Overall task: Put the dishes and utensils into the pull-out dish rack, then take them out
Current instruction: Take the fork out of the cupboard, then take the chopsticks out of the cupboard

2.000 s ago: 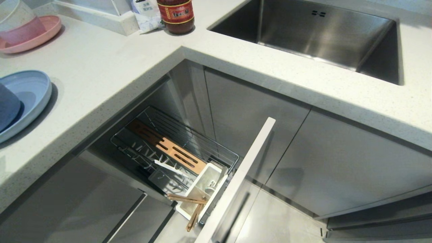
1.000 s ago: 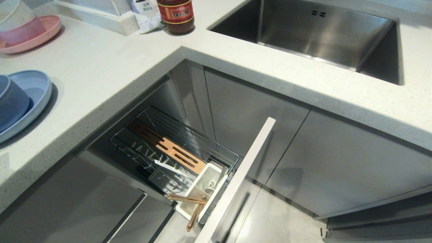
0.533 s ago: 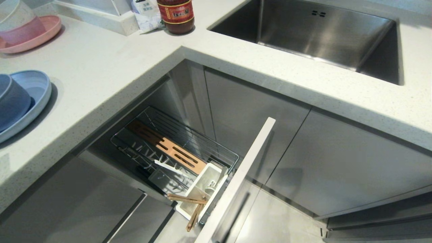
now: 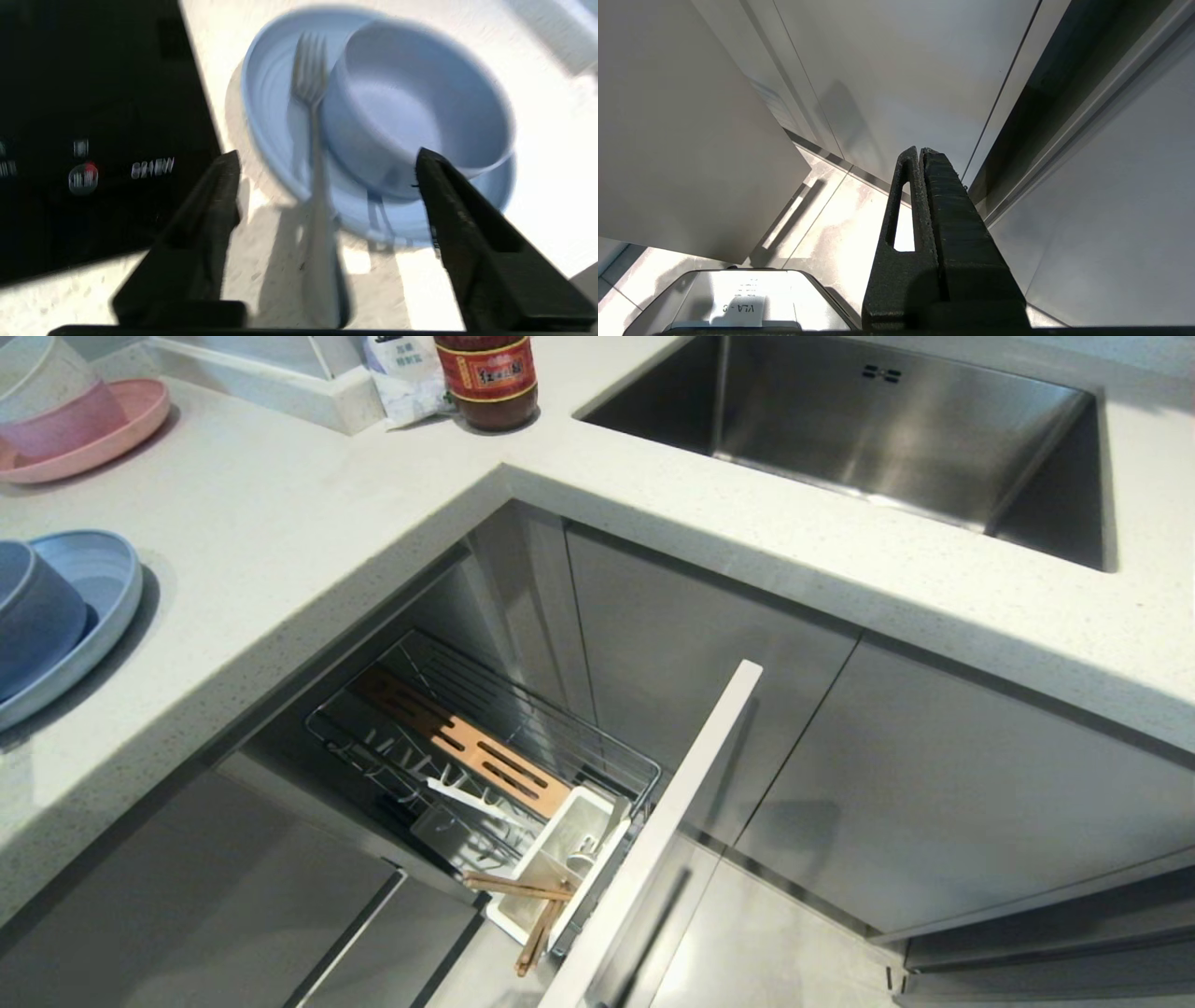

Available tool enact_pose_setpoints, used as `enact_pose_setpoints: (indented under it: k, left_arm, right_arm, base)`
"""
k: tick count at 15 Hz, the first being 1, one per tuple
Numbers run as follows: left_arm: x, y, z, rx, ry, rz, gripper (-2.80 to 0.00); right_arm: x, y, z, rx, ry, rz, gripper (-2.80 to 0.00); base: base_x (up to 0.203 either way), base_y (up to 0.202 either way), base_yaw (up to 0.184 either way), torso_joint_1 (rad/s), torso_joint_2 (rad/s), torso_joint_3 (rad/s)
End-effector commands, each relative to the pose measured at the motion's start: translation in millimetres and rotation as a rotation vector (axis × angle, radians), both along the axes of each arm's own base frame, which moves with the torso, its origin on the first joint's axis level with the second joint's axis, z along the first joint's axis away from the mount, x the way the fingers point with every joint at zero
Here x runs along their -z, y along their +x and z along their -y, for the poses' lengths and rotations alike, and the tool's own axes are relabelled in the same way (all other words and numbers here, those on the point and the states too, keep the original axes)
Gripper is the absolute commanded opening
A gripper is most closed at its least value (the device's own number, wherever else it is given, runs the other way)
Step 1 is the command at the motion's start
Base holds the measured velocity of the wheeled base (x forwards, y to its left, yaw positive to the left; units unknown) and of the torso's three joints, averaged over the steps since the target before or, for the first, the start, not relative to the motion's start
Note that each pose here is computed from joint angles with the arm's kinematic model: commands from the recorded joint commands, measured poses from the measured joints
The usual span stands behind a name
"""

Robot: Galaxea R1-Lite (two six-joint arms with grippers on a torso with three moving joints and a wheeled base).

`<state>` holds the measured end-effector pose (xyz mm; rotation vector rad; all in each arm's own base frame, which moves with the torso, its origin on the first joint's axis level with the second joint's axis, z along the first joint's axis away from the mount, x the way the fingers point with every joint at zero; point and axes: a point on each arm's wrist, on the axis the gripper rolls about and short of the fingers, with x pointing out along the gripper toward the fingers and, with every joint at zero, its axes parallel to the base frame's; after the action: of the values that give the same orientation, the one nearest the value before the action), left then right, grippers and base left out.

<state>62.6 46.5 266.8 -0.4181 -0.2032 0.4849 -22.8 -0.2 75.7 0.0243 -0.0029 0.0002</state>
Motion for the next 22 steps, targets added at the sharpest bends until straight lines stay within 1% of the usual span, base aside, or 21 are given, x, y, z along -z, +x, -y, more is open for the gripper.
enact_pose_setpoints:
  k: [1, 3, 5, 6, 7, 8, 9, 10, 11, 12, 13, 14, 16, 17, 19, 20, 21, 22]
  left_arm:
    - [-19, -7, 6, -0.003, 0.052, 0.065, 0.0]
    - [-43, -14, 12, -0.004, 0.11, 0.133, 0.0]
    - [-73, -22, 19, 0.006, 0.176, 0.218, 0.0]
    - [-88, -26, 23, 0.015, 0.205, 0.26, -2.8]
    - [-108, -31, 27, 0.025, 0.237, 0.312, -2.8]
    - [-126, -34, 30, 0.039, 0.254, 0.351, -2.8]
    - [-142, -36, 32, 0.053, 0.259, 0.38, -2.8]
    - [-157, -35, 32, 0.065, 0.25, 0.398, -2.8]
    - [-173, -33, 32, 0.08, 0.227, 0.424, -2.8]
    - [-185, -28, 30, 0.105, 0.174, 0.433, -2.8]
    - [-189, -21, 30, 0.146, 0.102, 0.422, -2.8]
    - [-189, -14, 30, 0.195, 0.034, 0.399, -2.8]
    - [-185, -2, 35, 0.302, -0.05, 0.342, -2.8]
    - [-180, 6, 39, 0.351, -0.084, 0.291, -2.8]
    - [-168, 26, 47, 0.428, -0.135, 0.162, -2.8]
    - [-162, 33, 54, 0.482, -0.152, 0.102, -2.8]
    - [-156, 40, 62, 0.528, -0.164, 0.043, -2.8]
    - [-149, 46, 70, 0.549, -0.166, -0.011, -2.8]
  right_arm:
    - [0, 0, 0, 0.0, 0.0, 0.002, -2.8]
    - [0, 0, 0, -0.001, 0.0, 0.003, -2.8]
    - [0, 0, 0, 0.0, 0.0, 0.003, -2.8]
    - [0, 0, 0, 0.0, 0.0, 0.002, -2.8]
    - [0, 0, 0, -0.001, 0.0, 0.003, -2.8]
    - [0, 0, 0, -0.001, 0.0, 0.002, -2.8]
    - [0, 0, 0, -0.001, 0.0, 0.002, -2.8]
    - [0, 0, 0, 0.0, 0.0, 0.003, -2.8]
    - [0, 0, 0, -0.001, 0.0, 0.002, -2.8]
    - [0, 0, 0, -0.001, 0.0, 0.003, -2.8]
    - [0, 0, 0, 0.0, 0.0, 0.002, -2.8]
    - [0, 0, 0, 0.0, 0.0, 0.003, -2.8]
    - [0, 0, 0, 0.0, 0.0, 0.003, -2.8]
    - [0, 0, 0, 0.0, 0.0, 0.003, -2.8]
    - [0, 0, 0, 0.0, 0.0, 0.002, -2.8]
    - [0, 0, 0, -0.001, 0.0, 0.002, -2.8]
    - [0, 0, 0, 0.0, 0.0, 0.003, -2.8]
    - [0, 0, 0, -0.001, 0.0, 0.002, -2.8]
  base:
    - [0.0, 0.0, 0.0, 0.0, 0.0, 0.0]
    - [0.0, 0.0, 0.0, 0.0, 0.0, 0.0]
    - [0.0, 0.0, 0.0, 0.0, 0.0, 0.0]
    - [0.0, 0.0, 0.0, 0.0, 0.0, 0.0]
    - [0.0, 0.0, 0.0, 0.0, 0.0, 0.0]
    - [0.0, 0.0, 0.0, 0.0, 0.0, 0.0]
    - [0.0, 0.0, 0.0, 0.0, 0.0, 0.0]
    - [0.0, 0.0, 0.0, 0.0, 0.0, 0.0]
    - [0.0, 0.0, 0.0, 0.0, 0.0, 0.0]
    - [0.0, 0.0, 0.0, 0.0, 0.0, 0.0]
    - [0.0, 0.0, 0.0, 0.0, 0.0, 0.0]
    - [0.0, 0.0, 0.0, 0.0, 0.0, 0.0]
    - [0.0, 0.0, 0.0, 0.0, 0.0, 0.0]
    - [0.0, 0.0, 0.0, 0.0, 0.0, 0.0]
    - [0.0, 0.0, 0.0, 0.0, 0.0, 0.0]
    - [0.0, 0.0, 0.0, 0.0, 0.0, 0.0]
    - [0.0, 0.0, 0.0, 0.0, 0.0, 0.0]
    - [0.0, 0.0, 0.0, 0.0, 0.0, 0.0]
